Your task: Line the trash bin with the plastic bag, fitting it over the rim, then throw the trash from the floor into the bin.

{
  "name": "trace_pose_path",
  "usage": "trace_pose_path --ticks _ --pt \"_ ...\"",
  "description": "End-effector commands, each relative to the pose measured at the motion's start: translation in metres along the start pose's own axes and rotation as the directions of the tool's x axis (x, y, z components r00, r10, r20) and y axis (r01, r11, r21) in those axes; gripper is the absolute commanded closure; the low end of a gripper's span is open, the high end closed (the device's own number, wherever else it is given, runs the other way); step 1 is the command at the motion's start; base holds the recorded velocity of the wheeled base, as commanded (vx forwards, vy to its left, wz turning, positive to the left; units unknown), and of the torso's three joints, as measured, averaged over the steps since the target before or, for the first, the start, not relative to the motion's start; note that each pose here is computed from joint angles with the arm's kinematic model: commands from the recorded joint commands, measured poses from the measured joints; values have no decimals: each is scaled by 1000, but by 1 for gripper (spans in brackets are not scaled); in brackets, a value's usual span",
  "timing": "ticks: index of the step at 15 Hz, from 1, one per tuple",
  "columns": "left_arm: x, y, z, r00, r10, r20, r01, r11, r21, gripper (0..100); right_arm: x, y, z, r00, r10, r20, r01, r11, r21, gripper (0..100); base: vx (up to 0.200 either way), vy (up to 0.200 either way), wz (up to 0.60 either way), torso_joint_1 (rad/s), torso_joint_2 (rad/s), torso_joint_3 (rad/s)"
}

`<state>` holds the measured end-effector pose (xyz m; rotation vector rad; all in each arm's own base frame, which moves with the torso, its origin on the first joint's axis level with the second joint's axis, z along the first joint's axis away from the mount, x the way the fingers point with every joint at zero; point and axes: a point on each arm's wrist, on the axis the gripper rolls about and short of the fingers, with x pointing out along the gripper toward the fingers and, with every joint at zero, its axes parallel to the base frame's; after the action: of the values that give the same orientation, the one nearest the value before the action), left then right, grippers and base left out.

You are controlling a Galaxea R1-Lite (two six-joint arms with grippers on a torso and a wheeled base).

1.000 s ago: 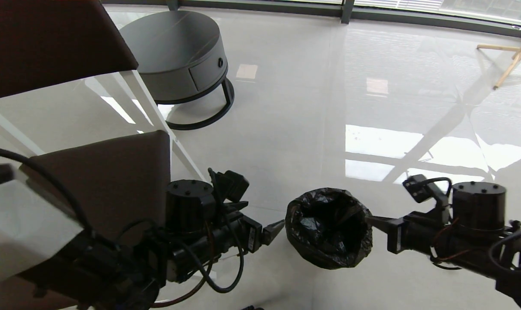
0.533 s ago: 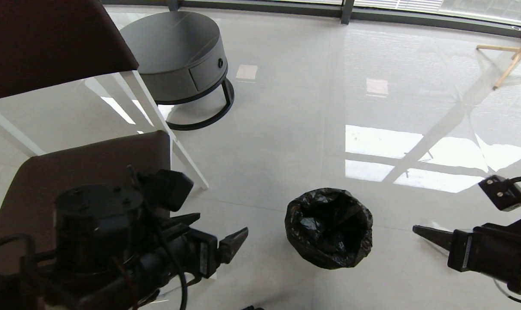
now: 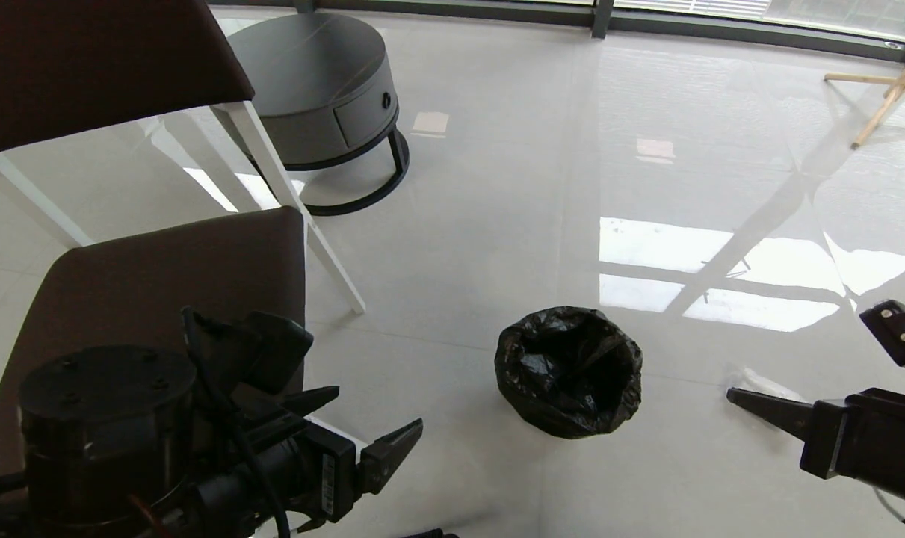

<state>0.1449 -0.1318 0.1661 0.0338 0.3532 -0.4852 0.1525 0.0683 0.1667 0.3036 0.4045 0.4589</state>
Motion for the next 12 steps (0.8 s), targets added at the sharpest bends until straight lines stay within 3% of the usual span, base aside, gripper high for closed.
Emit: trace_pose_path --ticks 1,3,5,12 --pt "18 -5 -2 1000 -7 -8 7 1000 3 0 0 -1 -3 1000 -2 -11 2 1000 2 100 0 0 0 0 0 0" --pt "30 -9 -3 1000 -16 19 15 1000 8 0 -1 -2 -6 1000 -4 -18 4 1000 3 100 0 0 0 0 0 0" --pt "38 -13 -4 999 -18 48 17 1000 18 0 -1 -3 -8 1000 -5 -27 6 1000 4 100 0 -200 0 7 7 5" --pt "39 -16 -7 999 -20 37 19 999 33 0 -2 -3 -12 998 38 -50 -38 999 5 100 0 -200 0 2 2 4"
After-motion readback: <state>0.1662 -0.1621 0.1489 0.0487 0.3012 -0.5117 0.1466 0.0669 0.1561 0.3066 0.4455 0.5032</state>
